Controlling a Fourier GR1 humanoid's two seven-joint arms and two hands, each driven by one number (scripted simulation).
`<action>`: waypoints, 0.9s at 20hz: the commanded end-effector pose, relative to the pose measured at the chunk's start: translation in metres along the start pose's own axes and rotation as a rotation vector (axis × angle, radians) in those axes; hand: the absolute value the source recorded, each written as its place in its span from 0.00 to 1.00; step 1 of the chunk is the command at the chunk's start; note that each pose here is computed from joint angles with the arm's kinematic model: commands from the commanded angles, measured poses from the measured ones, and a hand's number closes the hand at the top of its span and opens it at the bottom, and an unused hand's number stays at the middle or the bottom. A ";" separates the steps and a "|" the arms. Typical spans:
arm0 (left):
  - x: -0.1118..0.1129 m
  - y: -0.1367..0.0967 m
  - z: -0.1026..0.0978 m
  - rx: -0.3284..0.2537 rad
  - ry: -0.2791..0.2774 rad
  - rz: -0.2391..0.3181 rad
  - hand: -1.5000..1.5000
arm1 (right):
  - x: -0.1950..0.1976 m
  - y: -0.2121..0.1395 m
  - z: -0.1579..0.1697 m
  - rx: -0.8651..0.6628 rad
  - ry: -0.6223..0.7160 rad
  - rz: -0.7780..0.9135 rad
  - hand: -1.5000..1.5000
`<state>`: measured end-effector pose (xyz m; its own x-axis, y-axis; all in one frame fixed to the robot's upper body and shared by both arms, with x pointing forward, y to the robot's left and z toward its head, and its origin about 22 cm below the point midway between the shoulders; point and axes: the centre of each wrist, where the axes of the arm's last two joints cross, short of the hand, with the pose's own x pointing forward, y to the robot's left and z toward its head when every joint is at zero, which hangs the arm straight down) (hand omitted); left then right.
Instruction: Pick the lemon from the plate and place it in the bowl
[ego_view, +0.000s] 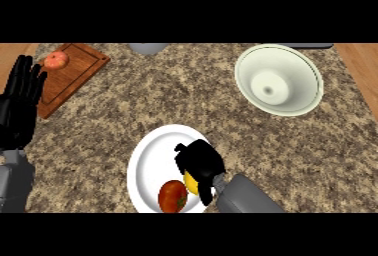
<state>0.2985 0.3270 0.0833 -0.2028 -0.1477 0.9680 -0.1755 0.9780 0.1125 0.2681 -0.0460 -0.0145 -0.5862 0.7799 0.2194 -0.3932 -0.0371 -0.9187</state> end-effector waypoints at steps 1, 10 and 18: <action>0.001 0.016 0.006 0.005 -0.024 0.004 0.50 | -0.005 -0.004 -0.004 -0.033 -0.007 0.008 1.00; -0.005 0.030 0.018 0.109 0.015 -0.024 0.50 | -0.267 -0.040 0.185 -0.105 0.782 -0.054 1.00; -0.001 0.020 0.015 0.049 0.002 -0.014 0.50 | -0.350 -0.125 0.377 -0.389 0.965 -0.063 1.00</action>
<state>0.2789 0.3490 0.0795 -0.1958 -0.1593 0.9676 -0.2473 0.9628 0.1085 0.2847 -0.4831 0.0833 0.2396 0.9704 0.0312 -0.1957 0.0797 -0.9774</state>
